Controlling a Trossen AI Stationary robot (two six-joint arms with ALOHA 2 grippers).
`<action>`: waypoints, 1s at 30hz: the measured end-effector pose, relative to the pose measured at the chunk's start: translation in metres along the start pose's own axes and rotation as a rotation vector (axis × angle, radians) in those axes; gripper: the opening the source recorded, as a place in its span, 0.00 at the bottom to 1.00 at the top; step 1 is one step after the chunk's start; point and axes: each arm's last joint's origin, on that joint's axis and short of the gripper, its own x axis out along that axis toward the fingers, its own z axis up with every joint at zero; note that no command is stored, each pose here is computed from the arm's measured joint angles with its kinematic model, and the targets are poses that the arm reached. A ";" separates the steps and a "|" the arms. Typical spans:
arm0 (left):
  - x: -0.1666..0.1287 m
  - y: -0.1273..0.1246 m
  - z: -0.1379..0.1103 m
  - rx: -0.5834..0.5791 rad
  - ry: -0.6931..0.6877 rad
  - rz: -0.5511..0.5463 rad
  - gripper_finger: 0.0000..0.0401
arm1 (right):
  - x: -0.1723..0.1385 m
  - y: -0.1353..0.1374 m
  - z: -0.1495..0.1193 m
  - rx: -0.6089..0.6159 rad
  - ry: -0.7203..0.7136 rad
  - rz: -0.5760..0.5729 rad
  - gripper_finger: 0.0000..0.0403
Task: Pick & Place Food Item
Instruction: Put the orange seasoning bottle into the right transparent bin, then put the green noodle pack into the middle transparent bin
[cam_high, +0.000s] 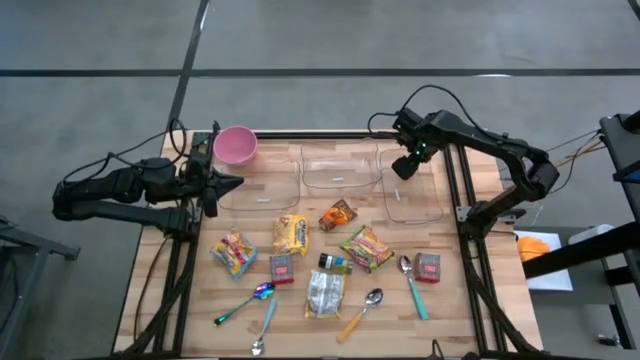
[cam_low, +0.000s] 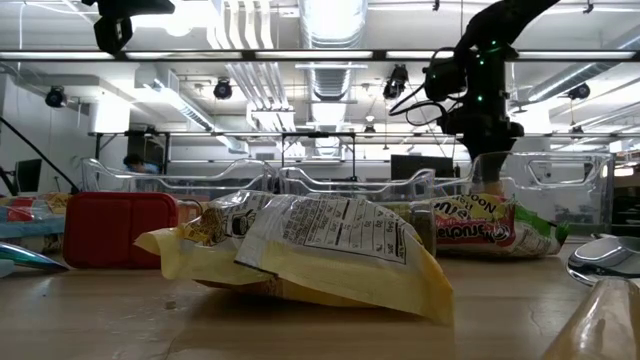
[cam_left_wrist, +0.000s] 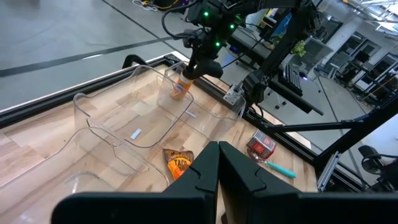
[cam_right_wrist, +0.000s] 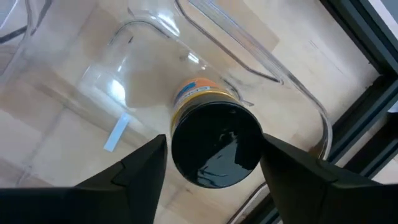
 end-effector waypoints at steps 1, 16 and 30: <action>0.000 0.000 0.000 -0.001 0.000 0.000 0.05 | 0.000 0.000 0.000 0.002 0.002 0.009 0.63; 0.000 0.000 -0.001 -0.002 0.005 0.003 0.05 | -0.006 -0.004 -0.001 0.059 0.009 0.033 0.75; 0.008 -0.001 -0.002 -0.019 0.033 0.021 0.05 | -0.086 0.007 -0.057 0.342 -0.117 0.114 0.75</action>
